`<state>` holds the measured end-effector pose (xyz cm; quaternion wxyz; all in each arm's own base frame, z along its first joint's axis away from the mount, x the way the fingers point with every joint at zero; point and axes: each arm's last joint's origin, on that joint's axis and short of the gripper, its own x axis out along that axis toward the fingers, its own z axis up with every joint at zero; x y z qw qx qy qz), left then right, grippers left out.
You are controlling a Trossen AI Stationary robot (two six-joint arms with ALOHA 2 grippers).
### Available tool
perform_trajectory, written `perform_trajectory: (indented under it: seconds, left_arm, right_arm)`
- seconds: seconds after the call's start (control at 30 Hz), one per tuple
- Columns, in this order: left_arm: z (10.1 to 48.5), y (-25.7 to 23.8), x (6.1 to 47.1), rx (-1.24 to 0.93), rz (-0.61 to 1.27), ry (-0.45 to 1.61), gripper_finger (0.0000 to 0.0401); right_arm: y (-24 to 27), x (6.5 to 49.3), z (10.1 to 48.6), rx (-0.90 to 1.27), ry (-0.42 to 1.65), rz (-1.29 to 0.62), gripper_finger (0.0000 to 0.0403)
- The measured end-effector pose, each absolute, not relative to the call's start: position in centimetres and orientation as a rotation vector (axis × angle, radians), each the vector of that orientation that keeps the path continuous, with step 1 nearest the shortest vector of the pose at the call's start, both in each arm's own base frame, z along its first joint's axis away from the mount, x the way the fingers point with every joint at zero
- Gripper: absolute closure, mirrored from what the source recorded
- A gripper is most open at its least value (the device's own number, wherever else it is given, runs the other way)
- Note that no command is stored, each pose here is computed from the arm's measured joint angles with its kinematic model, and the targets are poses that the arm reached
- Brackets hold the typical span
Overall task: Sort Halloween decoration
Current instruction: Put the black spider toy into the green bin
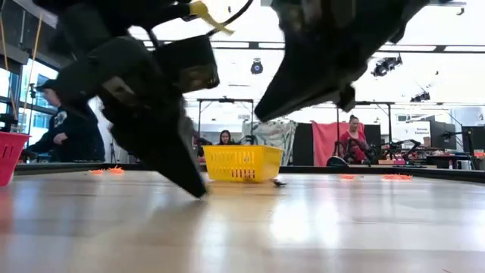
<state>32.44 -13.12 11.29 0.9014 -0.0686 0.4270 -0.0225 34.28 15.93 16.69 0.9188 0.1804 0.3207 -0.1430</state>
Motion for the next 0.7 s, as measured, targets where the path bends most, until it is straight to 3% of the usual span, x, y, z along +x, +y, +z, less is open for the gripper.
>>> perform_trajectory:
  seconds: [0.2, 0.33, 0.5, 0.7]
  left_arm:
    - [15.4, -10.2, 30.4, -0.061, 0.063, 0.812, 0.0401]
    - [17.6, -7.9, 28.2, -0.134, 0.115, 0.679, 0.0401]
    - [19.6, -5.7, 25.5, -0.242, 0.147, 0.526, 0.0401]
    - [22.0, -4.4, 24.7, -0.316, 0.164, 0.384, 0.0401]
  right_arm:
    - [14.2, 31.0, 20.2, 0.251, 0.746, -0.395, 0.0403]
    - [12.5, 28.9, 20.4, 0.334, 0.777, -0.503, 0.0403]
    - [10.0, 27.4, 18.1, 0.688, 0.739, -0.571, 0.0387]
    - [6.4, 27.4, 15.3, 1.214, 0.553, -0.577, 0.0303]
